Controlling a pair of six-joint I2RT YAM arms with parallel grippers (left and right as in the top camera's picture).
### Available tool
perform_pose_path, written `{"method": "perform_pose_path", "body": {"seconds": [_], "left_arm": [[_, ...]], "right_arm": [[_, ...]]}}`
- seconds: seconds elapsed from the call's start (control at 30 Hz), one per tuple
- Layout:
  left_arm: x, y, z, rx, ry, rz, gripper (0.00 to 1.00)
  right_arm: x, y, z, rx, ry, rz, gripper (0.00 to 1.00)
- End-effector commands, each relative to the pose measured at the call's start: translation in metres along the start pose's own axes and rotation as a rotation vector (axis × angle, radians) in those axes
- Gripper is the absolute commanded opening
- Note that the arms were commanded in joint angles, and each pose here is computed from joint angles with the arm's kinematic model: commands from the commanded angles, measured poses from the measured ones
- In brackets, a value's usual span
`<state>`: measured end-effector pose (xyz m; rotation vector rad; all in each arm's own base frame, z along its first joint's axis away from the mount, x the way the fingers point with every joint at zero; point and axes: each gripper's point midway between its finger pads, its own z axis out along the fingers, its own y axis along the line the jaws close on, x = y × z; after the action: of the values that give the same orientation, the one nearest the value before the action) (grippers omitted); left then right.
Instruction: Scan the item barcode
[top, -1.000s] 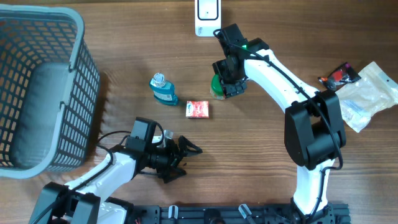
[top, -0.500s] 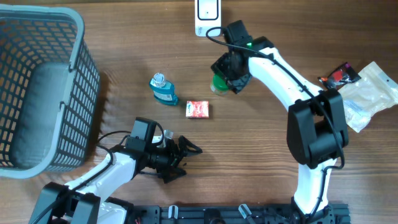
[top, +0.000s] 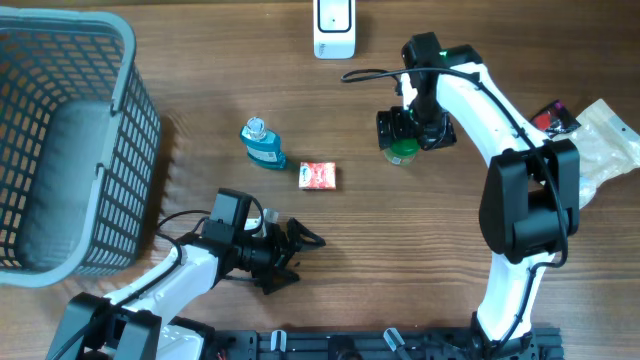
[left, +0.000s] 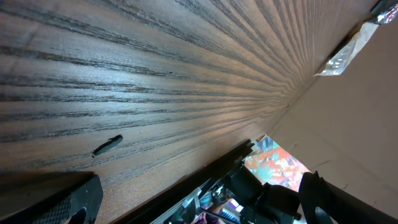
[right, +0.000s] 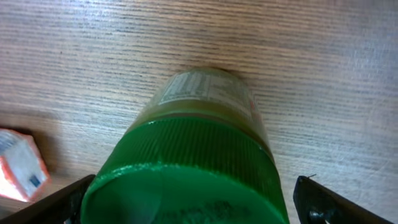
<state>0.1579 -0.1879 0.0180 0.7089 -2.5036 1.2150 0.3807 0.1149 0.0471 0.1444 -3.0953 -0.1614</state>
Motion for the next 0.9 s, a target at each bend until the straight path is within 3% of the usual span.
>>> {"method": "perform_pose_path", "body": {"seconds": [0.0, 0.2, 0.37, 0.6, 0.87], "left_arm": [[-0.036, 0.066, -0.004, -0.263, -0.233, 0.001, 1.00], [-0.036, 0.066, -0.004, -0.263, -0.233, 0.000, 1.00], [-0.036, 0.066, -0.004, -0.263, -0.233, 0.001, 1.00], [-0.037, 0.066, -0.004, -0.265, -0.236, 0.001, 1.00], [-0.037, 0.066, -0.004, -0.264, -0.235, 0.001, 1.00]], "right_arm": [[-0.019, -0.004, -0.008, 0.040, -0.082, 0.076, 1.00], [0.005, -0.011, -0.008, 0.075, -0.005, 0.549, 1.00], [0.024, 0.006, -0.008, 0.013, 0.107, 0.770, 1.00], [-0.003, -0.002, -0.002, 0.018, -0.011, 0.717, 1.00], [-0.005, -0.001, 0.018, 0.018, 0.020, 0.550, 1.00]]}}
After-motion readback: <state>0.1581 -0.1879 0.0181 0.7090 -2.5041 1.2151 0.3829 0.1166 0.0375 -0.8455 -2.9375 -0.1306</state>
